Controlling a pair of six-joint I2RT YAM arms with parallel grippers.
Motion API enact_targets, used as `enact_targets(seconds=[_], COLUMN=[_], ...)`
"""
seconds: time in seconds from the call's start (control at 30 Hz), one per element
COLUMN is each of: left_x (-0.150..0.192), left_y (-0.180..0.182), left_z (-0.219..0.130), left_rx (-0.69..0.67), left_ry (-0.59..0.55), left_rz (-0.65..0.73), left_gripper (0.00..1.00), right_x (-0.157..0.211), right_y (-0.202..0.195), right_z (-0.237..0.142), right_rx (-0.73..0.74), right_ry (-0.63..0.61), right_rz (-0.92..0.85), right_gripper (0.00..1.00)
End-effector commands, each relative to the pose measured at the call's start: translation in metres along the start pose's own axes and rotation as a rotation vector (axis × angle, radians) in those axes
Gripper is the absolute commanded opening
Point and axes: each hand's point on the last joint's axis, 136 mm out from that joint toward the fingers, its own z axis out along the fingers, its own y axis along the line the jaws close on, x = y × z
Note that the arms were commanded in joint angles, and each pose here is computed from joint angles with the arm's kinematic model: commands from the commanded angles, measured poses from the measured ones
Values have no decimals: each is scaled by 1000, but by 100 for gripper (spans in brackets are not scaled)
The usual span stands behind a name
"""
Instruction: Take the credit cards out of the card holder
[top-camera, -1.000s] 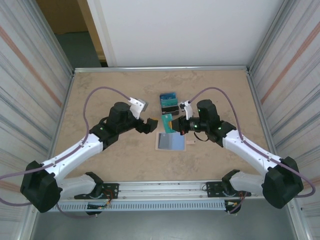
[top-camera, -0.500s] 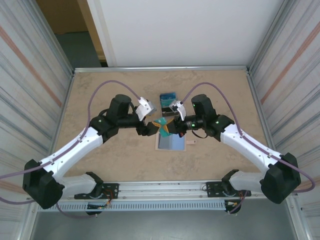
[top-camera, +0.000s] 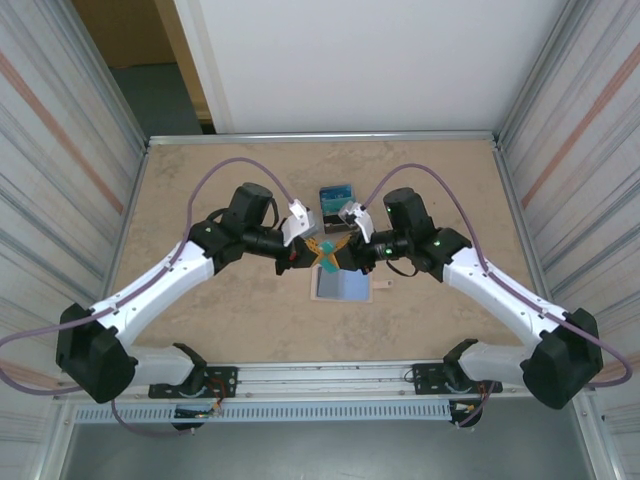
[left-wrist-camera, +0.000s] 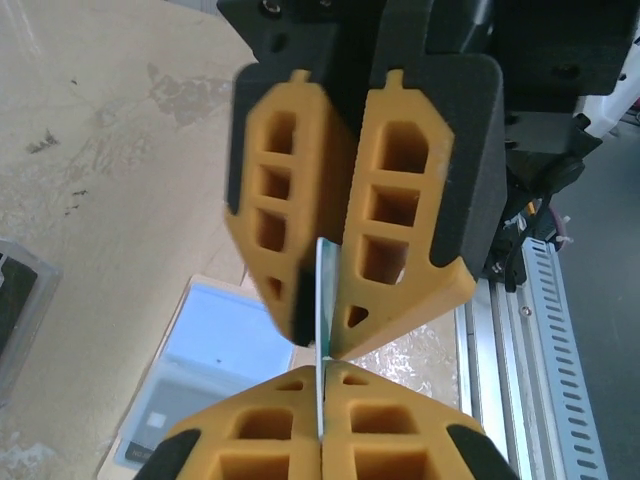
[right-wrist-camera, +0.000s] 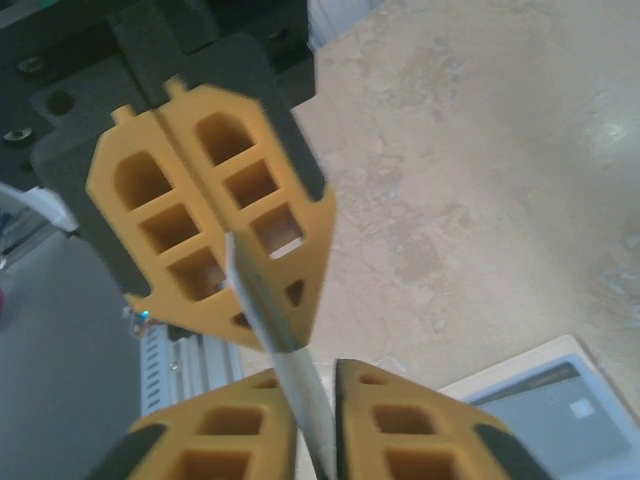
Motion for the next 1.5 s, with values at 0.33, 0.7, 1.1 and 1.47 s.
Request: enact_targets(seconds=[0.33,0.7,1.1,1.47], left_x=[-34,-54,-59,-56], left_y=[32,19,1,-1], left_z=[-45,-55,-53,-49], left_rx=[-354,-228,-107,-85], left_ry=[-350,-601,-622,-610], left_rz=[-96,-273,-270,-265], left_gripper=[0,0,0,0], right_x=[-34,-41,-69,-78], right_y=[-18,-3,18,24], right_z=[-56,-58,-39,-34], right_rx=[254,116,-33,-80], right_ry=[-400,-597,-576,-570], right_rz=[49,149,59,25], right_gripper=[51,69,59,15])
